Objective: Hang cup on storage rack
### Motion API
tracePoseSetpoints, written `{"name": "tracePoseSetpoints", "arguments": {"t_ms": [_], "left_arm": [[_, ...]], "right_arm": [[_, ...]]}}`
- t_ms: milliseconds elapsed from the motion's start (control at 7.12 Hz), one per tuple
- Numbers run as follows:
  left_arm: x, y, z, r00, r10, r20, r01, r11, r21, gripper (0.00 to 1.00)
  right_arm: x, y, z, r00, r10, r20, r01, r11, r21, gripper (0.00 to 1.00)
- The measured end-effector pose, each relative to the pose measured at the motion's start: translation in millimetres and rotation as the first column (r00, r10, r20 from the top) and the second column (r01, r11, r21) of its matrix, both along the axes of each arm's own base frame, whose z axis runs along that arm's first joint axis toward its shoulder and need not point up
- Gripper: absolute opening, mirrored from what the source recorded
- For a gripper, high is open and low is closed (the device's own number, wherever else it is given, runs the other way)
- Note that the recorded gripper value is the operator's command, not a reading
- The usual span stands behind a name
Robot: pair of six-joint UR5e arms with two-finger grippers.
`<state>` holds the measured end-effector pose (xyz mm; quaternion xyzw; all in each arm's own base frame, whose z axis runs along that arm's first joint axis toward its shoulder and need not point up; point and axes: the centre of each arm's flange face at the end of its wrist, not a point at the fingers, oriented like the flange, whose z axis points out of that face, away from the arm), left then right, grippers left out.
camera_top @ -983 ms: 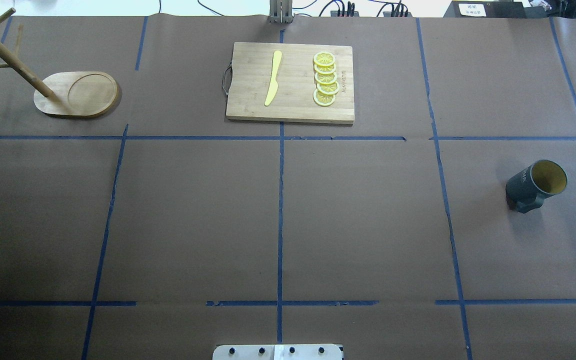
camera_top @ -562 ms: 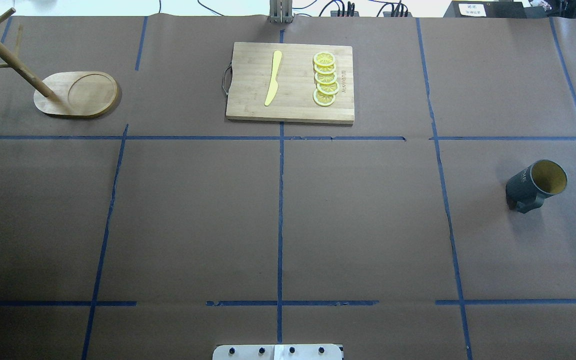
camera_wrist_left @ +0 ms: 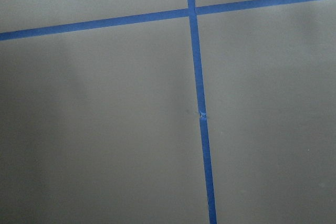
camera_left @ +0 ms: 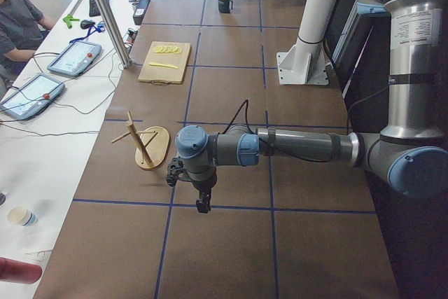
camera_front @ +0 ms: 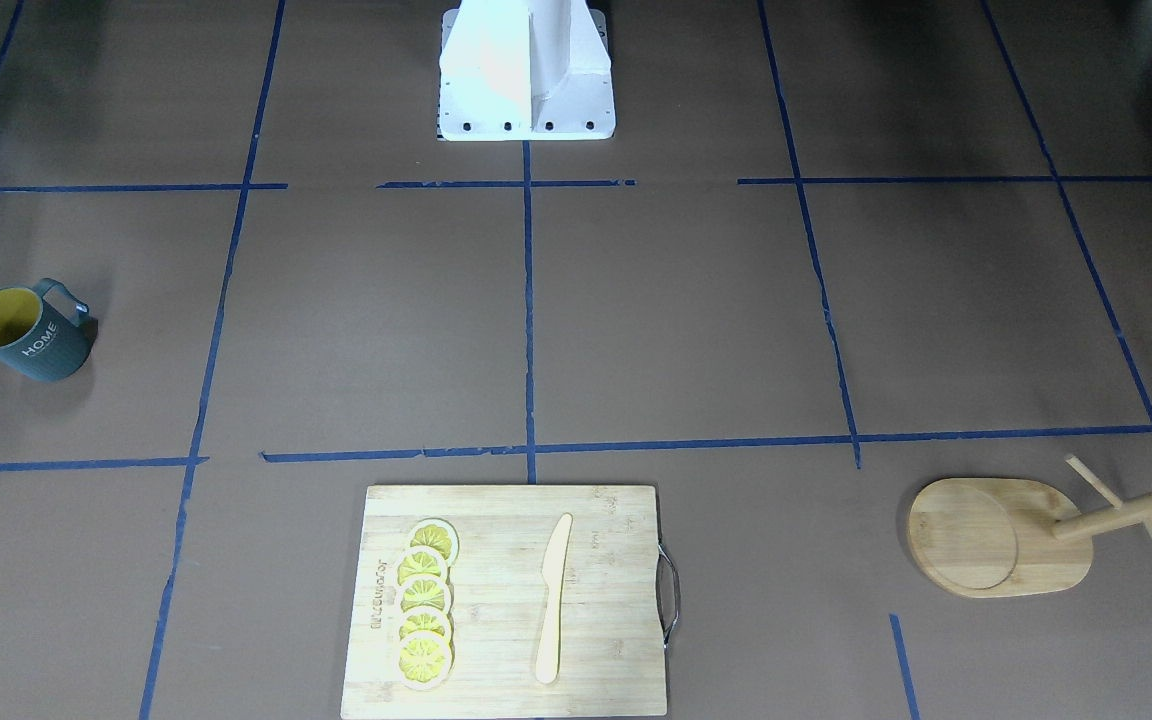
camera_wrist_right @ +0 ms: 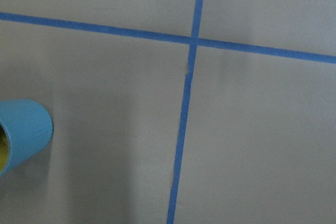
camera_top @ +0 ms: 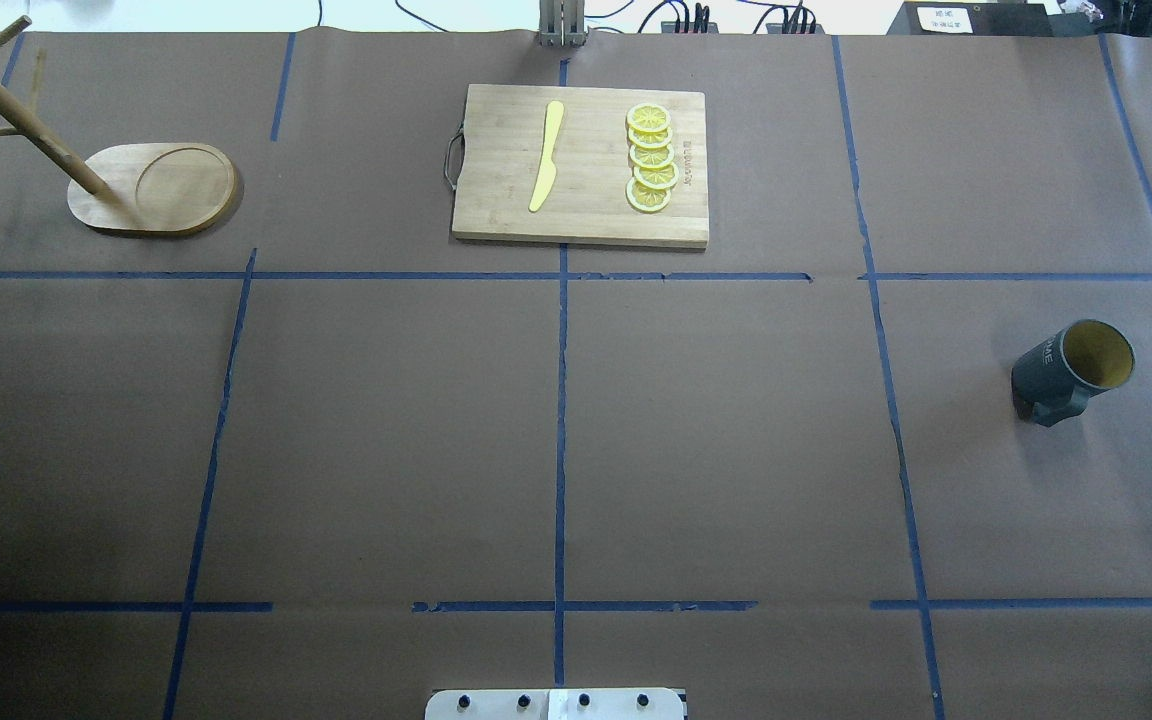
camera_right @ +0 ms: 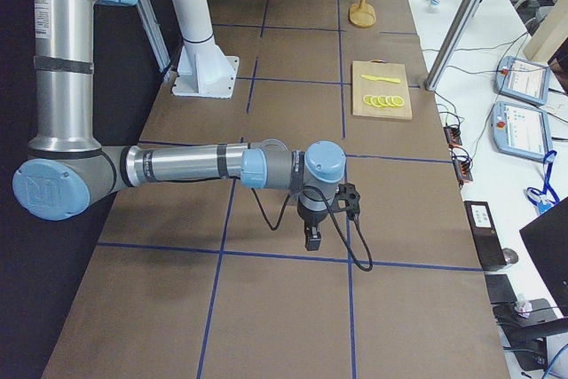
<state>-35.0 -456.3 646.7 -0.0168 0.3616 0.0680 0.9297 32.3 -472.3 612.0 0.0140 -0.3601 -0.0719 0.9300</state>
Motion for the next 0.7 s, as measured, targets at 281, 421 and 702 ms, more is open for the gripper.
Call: {"name": "tracePoseSetpoints", "arguments": {"t_ms": [281,421,702], "left_arm": [[0,0,-1,1.0,0.0,-0.001,0.0,1.0,0.002,1.0],[0,0,-1,1.0,0.0,-0.001,0.0,1.0,0.002,1.0],[0,-1,-1,1.0,0.0,-0.001,0.0,1.0,0.003,1.0]], "right_arm": [[-15,-10,-10,1.0,-0.018,0.024,0.014,0.987,0.162,1.0],[-30,-12,-20,0.998,-0.045,0.049,0.033,0.974,0.225,1.0],[-82,-20,-49,0.986,-0.15,0.071,0.122,0.946,0.301,1.0]]}}
